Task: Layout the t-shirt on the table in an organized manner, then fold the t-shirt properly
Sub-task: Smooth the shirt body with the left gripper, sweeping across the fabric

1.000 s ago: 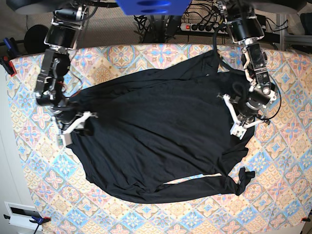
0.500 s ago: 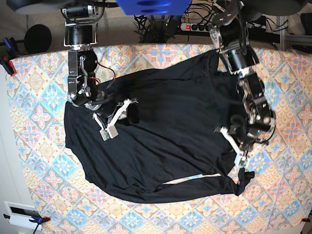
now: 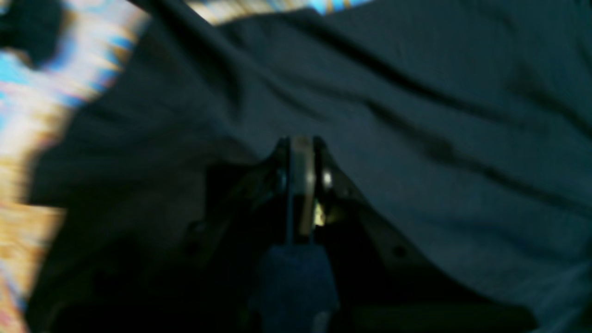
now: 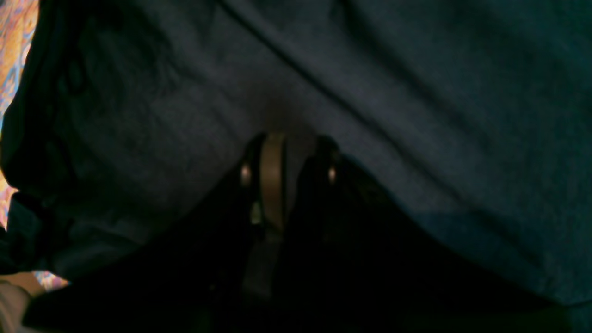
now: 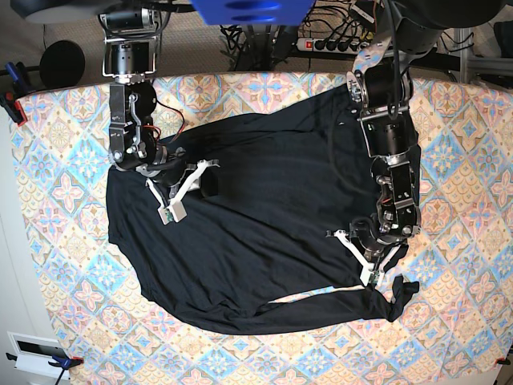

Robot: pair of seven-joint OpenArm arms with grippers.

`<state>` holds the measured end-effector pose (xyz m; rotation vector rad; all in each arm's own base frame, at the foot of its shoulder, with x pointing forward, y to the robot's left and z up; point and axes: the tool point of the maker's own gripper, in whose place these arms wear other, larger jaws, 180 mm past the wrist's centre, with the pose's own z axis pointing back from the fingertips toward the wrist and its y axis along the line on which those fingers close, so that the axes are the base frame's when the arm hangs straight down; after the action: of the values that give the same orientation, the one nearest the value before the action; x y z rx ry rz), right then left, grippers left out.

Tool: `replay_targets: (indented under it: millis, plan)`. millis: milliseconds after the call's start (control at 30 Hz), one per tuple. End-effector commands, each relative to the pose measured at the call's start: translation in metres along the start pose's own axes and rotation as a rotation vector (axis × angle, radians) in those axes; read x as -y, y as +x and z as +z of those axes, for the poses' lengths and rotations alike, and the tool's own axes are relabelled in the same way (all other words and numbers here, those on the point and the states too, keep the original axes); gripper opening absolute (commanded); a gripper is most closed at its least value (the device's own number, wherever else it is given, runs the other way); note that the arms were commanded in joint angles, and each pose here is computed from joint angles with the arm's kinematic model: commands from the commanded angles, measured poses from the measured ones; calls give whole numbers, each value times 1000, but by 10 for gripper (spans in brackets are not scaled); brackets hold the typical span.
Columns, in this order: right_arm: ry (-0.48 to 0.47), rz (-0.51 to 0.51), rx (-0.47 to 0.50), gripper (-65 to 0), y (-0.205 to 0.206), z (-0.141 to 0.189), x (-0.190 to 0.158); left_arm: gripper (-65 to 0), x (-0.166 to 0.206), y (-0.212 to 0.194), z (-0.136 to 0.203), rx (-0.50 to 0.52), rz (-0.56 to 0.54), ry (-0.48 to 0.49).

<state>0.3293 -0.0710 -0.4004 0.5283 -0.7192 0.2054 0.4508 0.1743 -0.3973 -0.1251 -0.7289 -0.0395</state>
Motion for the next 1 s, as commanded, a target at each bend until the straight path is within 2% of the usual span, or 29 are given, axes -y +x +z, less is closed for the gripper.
replay_targets:
  millis: [0, 133, 500, 633, 767, 867, 967]
  plan:
    - [13, 5, 39, -554, 14, 1, -1, -650, -9, 30, 6, 76, 3, 14]
    - [8, -29, -1, -556, -2, -5, 5, -650, -12, 21, 4, 60, 5, 17]
    - [6, -40, 29, -556, 1, -7, 7, -650, -93, 15, 28, 41, -31, 164]
    - [5, -39, 32, -556, 1, -6, 8, -650, -127, 27, 43, 99, -51, 230]
    - [5, -39, 33, -556, 2, -6, 8, -650, -157, 28, 53, 134, -5, 328]
    - [5, -39, 33, -556, 2, -6, 8, -650, -159, 28, 54, 144, 22, 338]
    - [5, -39, 33, -556, 2, -6, 8, -650, -135, 25, 48, 175, 65, 269]
